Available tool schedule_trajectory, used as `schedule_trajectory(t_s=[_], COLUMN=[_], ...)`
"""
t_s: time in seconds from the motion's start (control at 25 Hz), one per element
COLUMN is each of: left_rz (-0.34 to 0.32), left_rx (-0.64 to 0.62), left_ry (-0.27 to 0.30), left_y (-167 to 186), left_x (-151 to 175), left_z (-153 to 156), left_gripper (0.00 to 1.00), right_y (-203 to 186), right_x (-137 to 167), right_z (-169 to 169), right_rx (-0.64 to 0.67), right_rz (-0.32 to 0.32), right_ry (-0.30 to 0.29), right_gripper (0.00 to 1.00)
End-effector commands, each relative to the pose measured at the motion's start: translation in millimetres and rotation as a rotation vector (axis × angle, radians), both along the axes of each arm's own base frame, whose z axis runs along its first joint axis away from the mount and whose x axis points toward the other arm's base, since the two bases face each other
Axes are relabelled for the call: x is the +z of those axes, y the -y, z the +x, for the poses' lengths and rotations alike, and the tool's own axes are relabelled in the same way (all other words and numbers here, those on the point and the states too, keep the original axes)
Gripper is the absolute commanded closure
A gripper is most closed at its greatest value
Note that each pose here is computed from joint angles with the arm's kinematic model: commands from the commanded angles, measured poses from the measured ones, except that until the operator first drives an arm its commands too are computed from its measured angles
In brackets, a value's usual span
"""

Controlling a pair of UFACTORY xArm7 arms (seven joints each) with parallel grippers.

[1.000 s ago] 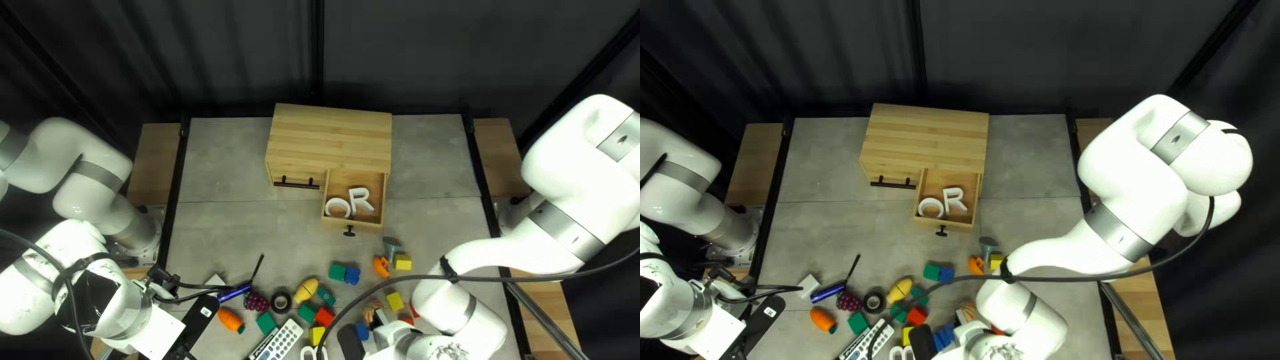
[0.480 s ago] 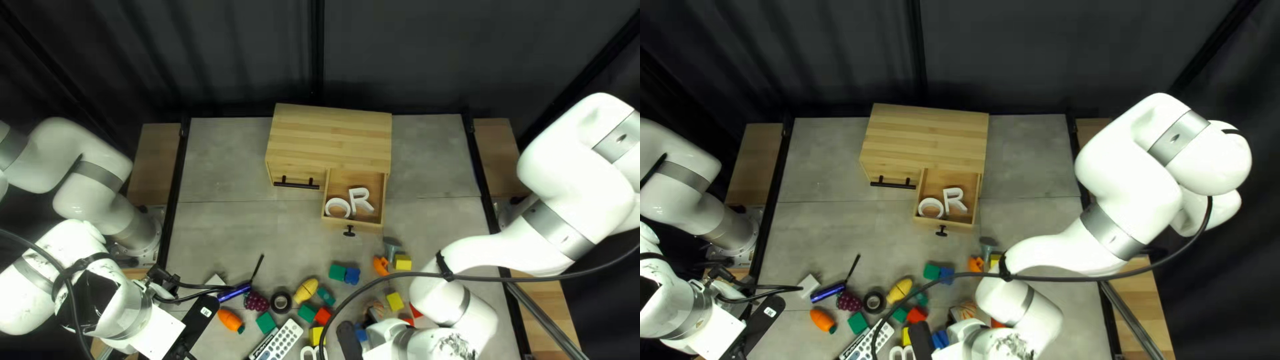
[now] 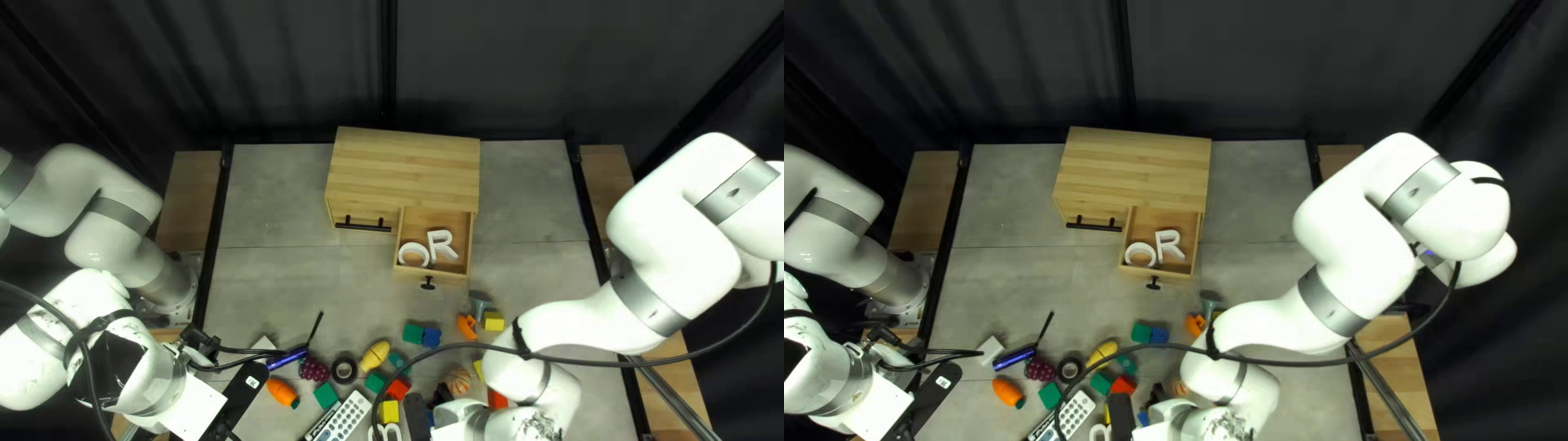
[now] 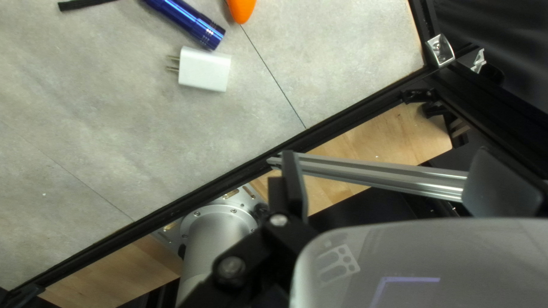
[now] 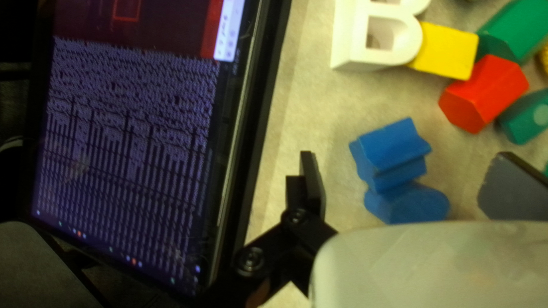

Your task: Open drawers and place objects into drawer and close

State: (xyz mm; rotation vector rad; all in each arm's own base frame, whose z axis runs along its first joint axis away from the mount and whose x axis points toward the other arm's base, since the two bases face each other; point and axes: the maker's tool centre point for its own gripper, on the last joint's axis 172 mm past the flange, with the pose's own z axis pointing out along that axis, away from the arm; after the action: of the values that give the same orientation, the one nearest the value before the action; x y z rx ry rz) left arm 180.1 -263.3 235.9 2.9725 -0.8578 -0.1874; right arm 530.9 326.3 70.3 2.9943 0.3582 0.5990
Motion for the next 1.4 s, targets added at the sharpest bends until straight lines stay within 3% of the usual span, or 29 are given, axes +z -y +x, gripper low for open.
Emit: schedule_trajectory(t_s=[0.04,0.64,1.16,1.4], left_rz=[0.000,0.000,0.000,0.000], left_rx=[0.000,0.000,0.000,0.000], left_ry=[0.000,0.000,0.000,0.000], left_y=[0.0,0.0,0.0,0.0], left_x=[0.0,0.0,0.0,0.0], left_z=[0.0,0.0,0.0,0.0], left_gripper=[0.00,0.00,0.00,0.00], right_y=[0.1,-11.6,-9.7,-19.4], right_x=[-5.6,-19.2,-23.9,-28.8], right_z=[11.8,52.2,50.7,31.3], right_rx=[0.019,0.080,0.103,0.072], right_rz=[0.002,0.021,0.022,0.025], right_ry=[0.012,0.030,0.044,0.039], right_gripper=[0.00,0.00,0.00,0.00])
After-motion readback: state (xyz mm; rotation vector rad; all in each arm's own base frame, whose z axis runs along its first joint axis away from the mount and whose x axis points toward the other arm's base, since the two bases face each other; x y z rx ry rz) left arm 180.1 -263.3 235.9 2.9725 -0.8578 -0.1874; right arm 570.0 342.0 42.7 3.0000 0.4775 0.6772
